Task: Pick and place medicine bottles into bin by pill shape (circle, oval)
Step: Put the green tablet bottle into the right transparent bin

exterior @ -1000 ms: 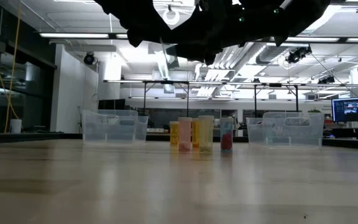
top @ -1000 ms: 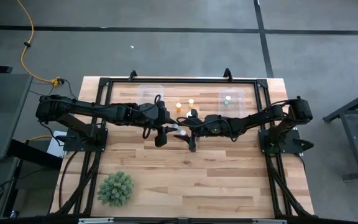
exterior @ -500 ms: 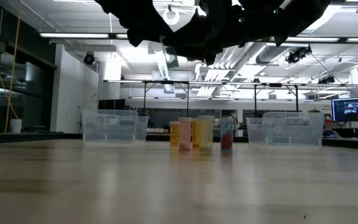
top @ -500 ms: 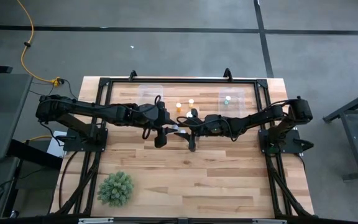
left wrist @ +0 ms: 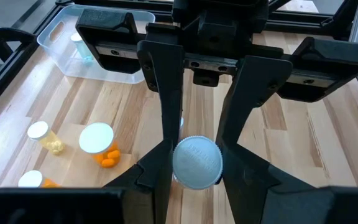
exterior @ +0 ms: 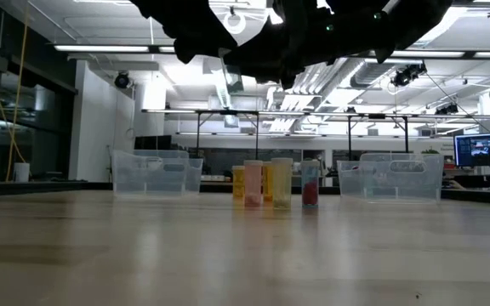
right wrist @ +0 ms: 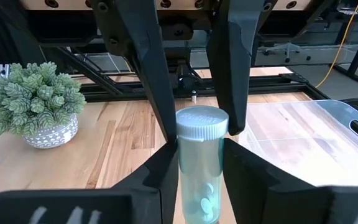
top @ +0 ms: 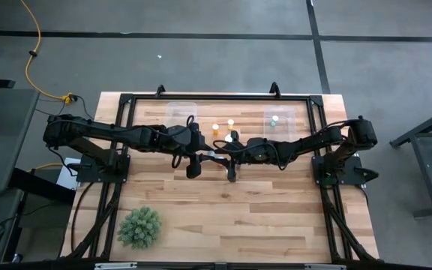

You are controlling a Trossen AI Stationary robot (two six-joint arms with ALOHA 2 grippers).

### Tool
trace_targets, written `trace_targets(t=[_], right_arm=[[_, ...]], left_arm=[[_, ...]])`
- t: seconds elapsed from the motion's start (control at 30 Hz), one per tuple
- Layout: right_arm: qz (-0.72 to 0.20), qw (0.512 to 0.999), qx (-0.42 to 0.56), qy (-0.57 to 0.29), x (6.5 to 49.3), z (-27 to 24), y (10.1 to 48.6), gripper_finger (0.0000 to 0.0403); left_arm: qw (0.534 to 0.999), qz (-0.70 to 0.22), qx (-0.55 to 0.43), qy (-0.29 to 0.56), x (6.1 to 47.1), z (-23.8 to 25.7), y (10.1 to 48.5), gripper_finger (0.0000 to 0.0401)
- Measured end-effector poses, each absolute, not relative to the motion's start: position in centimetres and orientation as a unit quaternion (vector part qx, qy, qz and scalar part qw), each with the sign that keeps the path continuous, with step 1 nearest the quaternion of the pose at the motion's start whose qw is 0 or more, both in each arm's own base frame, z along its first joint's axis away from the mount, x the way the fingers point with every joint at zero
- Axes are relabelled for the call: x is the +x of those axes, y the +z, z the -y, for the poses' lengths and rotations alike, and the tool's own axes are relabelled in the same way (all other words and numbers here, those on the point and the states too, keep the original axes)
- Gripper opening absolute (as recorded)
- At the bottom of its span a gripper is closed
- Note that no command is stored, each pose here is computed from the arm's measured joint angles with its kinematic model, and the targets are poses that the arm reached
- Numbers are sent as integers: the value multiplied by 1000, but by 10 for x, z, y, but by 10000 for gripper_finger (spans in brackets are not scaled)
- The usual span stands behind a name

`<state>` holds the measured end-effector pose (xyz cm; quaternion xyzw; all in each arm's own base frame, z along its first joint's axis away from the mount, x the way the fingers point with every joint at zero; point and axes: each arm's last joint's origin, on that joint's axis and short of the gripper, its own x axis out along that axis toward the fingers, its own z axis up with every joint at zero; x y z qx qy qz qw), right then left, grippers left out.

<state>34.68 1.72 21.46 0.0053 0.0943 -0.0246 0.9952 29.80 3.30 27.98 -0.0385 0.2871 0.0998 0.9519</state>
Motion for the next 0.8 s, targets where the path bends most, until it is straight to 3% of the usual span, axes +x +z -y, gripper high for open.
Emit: trace_targets(t=[0.6,0.8], right_arm=[[-93,995,5,-24,347,-17,215,99],[-93,995,6,-24,347,-17,215,99]], left_arm=[[953,-282,-38,101,299,-33,280,111],[955,-276,-38,104,299,-34,281,134]])
